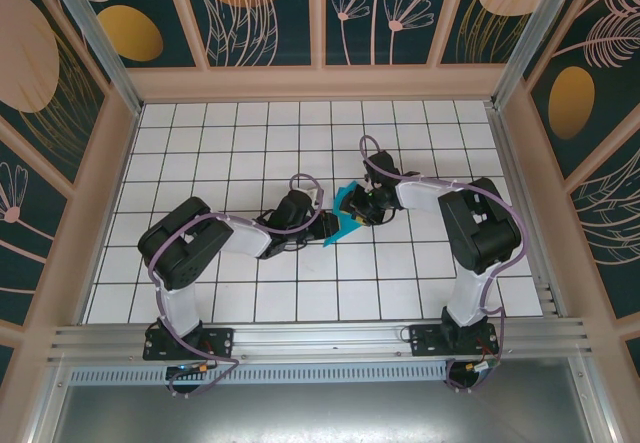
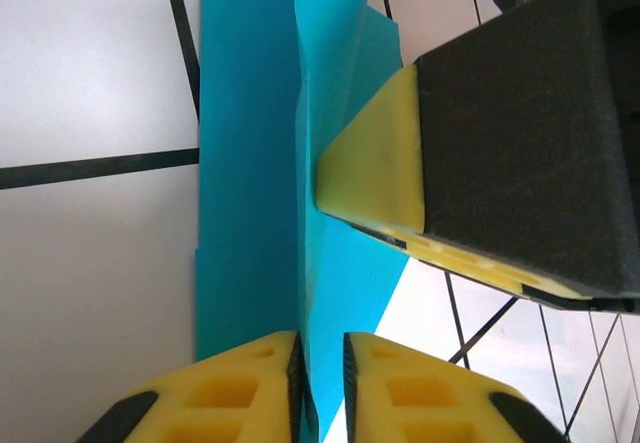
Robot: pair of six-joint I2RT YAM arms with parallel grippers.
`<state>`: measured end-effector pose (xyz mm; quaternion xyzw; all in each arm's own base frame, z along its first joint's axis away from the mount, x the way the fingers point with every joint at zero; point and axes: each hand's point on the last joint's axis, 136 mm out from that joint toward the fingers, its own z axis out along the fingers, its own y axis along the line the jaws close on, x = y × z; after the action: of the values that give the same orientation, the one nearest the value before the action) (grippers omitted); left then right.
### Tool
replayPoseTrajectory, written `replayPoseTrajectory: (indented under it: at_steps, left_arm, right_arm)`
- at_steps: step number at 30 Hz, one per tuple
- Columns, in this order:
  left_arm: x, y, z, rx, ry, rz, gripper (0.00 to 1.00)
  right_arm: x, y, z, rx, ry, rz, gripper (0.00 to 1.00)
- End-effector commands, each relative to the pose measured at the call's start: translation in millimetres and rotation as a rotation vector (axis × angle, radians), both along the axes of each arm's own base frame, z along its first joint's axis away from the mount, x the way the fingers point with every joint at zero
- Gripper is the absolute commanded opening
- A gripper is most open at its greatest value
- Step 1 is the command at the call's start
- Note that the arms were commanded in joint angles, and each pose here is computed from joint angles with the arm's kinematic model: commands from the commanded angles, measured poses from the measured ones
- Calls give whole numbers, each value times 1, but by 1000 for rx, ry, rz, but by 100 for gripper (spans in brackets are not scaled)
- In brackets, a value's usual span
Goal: Fold a paper plane with a square sheet of paper (pick it up from the middle)
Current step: Fourth fold the wing at the center of the table.
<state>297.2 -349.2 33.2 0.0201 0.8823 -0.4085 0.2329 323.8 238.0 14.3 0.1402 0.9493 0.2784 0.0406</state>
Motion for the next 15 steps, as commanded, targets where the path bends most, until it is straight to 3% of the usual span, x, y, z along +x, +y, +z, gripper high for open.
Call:
replayPoseTrajectory:
  at_steps: [1,6,11,15]
  left_arm:
    - [10,-8,13,-31,-68,-17,13]
    - [5,-11,16,-39,-97,-65,3]
    - [0,-17,17,-32,-103,-123,2]
    - [-1,-21,13,-35,-80,-142,2]
  right_arm:
    - [-36,-60,-58,-261,143,1,43]
    - [-15,-46,-21,-132,-3,97,43]
    - [1,-40,24,44,-147,151,49]
    - [3,-37,39,88,-204,200,52]
